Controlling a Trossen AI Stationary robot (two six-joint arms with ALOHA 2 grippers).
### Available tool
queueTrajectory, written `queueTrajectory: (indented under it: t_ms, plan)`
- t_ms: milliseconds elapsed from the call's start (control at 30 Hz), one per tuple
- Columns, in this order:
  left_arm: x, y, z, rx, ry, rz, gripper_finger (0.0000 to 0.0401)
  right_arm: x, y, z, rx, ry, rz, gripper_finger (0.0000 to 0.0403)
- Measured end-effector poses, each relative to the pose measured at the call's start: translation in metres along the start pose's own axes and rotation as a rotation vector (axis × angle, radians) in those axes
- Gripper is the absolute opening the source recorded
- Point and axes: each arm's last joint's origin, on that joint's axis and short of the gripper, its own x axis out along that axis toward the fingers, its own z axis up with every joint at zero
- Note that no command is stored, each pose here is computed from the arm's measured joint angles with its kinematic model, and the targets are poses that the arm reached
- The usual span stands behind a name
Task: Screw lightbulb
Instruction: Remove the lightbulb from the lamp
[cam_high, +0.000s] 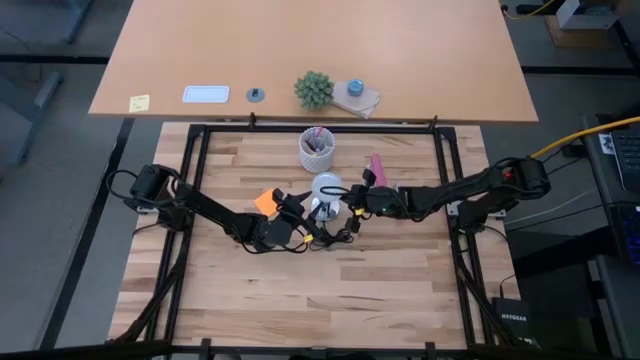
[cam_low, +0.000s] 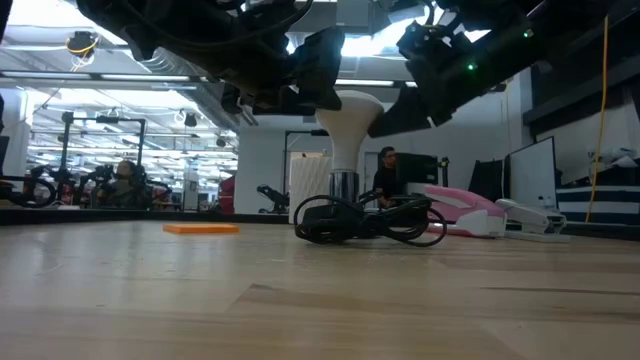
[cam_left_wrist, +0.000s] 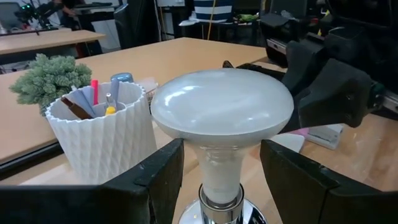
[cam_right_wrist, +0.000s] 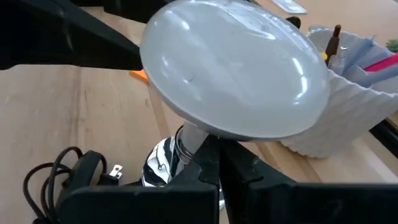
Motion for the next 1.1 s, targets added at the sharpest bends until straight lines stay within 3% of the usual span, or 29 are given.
queueTrajectory:
  t_ms: [433,600,800,1100]
  plan:
    - [-0.015,-0.007,-0.003,0.053,-0.009,0.016,0.0205,-0.009,0.006,-0.014,-0.023,0.14,-0.003,0.0003]
    - [-0.026,-0.011,-0.004,0.075,-0.027,0.045,0.0205,-0.021,0.023,-0.01,-0.048,0.105,0.043,0.0003]
    - [-0.034,-0.01,-0.002,0.076,-0.07,0.182,0.0205,-0.042,0.029,0.002,-0.056,0.012,-0.027,0.0003]
    - [-0.015,0.001,0.002,0.057,-0.078,0.28,0.0205,-0.048,0.02,0.014,-0.04,-0.06,-0.039,0.0003]
